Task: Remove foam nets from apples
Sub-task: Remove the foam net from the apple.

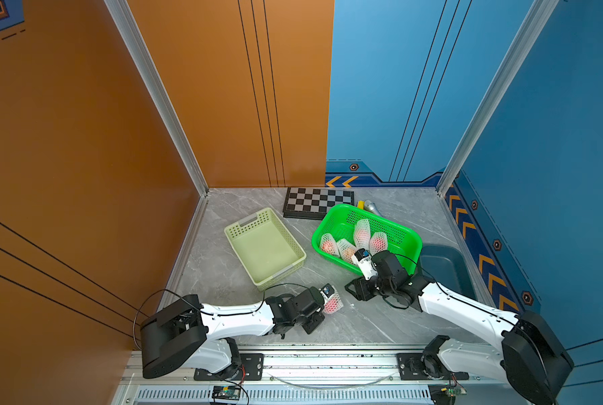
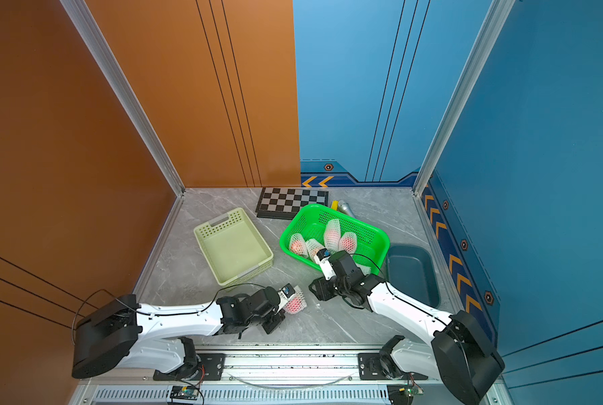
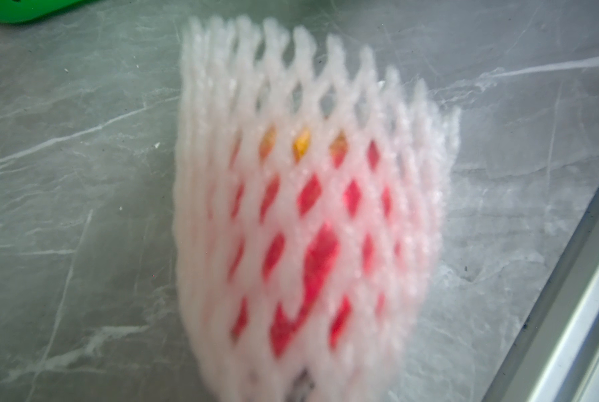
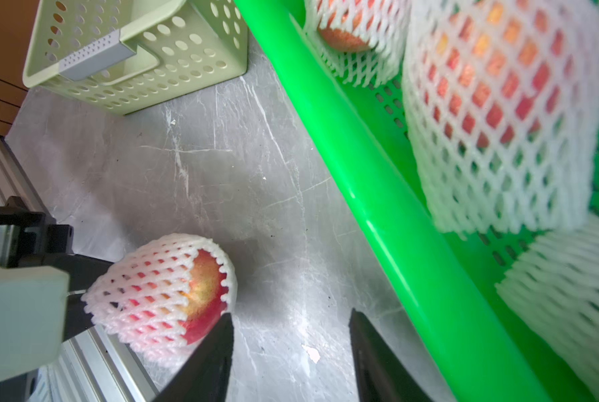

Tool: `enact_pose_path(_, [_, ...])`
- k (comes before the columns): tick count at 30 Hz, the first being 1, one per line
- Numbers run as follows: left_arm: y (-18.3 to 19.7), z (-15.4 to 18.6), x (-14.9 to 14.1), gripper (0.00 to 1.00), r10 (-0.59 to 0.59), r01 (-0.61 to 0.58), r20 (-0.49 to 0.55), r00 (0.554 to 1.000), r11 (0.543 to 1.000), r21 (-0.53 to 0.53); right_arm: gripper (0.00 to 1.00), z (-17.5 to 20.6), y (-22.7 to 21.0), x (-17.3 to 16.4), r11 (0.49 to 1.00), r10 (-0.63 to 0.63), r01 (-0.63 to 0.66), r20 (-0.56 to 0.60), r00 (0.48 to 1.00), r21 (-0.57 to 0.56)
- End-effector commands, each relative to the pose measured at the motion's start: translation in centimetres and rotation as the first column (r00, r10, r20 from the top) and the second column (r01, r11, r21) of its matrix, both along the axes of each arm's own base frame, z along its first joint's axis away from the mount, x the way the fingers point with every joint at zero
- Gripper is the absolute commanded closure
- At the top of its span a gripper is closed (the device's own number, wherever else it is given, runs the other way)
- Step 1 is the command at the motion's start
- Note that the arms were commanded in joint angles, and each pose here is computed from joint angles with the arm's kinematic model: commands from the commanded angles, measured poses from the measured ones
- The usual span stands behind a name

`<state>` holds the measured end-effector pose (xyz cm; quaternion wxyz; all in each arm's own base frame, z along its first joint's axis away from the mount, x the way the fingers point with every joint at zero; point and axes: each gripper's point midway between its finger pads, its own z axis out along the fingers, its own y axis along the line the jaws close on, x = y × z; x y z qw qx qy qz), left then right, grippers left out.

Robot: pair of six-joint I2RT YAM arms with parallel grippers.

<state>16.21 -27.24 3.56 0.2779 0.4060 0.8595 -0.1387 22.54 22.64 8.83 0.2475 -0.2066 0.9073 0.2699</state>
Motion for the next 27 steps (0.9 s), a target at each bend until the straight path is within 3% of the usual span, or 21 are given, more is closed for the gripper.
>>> enact_pose_path(1, [0.5,-0.3,-0.1,1.00,0.001,-0.001,0.001,1.000,1.000,-0.006,0.54,0.4,0.4,-0.8,0.999,0.034,-0.033,-0.022,0.999,0.027])
enact_pose_path(8, [0.5,0.4,-0.2,1.00,-0.009,0.009,0.012,1.000,0.999,-0.046,0.72,0.8,2.1,-1.7,0.992,0.105,-0.104,-0.015,0.994,0.066])
enact_pose_path(22, [0.6,1.5,-0.4,1.00,-0.025,0.029,0.052,0.998,0.995,-0.094,0.74,1.3,5.3,-3.6,0.970,0.225,-0.224,-0.004,0.974,0.090])
enact_pose_path(27, [0.7,1.4,-0.3,1.00,-0.018,0.023,0.055,0.998,0.995,-0.093,0.72,1.3,5.2,-3.4,0.976,0.212,-0.212,0.017,0.977,0.039])
